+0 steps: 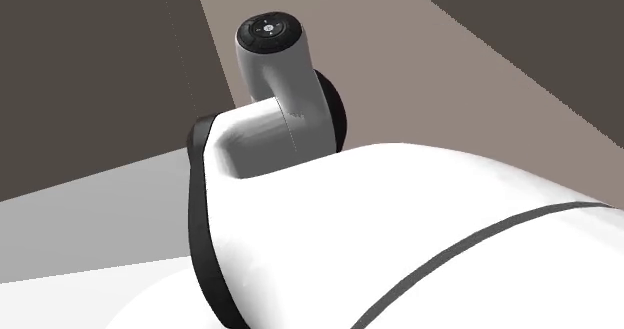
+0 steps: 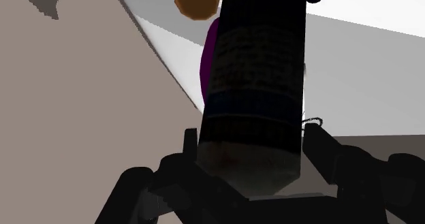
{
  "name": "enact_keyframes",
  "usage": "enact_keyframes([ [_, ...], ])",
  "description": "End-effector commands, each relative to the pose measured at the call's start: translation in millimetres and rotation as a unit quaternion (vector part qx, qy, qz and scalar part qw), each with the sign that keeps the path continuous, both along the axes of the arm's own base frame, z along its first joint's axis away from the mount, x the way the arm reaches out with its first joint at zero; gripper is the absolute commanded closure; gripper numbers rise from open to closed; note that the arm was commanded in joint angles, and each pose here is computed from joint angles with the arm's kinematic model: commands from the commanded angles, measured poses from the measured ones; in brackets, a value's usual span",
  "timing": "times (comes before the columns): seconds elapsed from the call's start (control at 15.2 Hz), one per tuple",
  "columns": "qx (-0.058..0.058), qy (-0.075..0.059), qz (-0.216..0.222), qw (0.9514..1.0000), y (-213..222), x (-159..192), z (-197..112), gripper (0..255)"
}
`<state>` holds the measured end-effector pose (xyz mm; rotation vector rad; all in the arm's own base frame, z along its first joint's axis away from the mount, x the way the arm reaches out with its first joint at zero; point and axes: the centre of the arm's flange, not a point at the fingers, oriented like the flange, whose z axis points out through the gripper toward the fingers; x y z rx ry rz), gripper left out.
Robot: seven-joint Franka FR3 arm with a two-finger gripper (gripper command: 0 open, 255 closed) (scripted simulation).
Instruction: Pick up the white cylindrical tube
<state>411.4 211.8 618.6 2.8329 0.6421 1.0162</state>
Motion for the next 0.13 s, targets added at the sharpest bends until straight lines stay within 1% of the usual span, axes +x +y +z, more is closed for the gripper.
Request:
enact_keyframes([
  [0.0,0.000,0.000,0.000,1.0000,-0.4,-0.7,7.0,255],
  [0.07,0.000,0.000,0.000,1.0000,-0.4,-0.7,7.0,255],
])
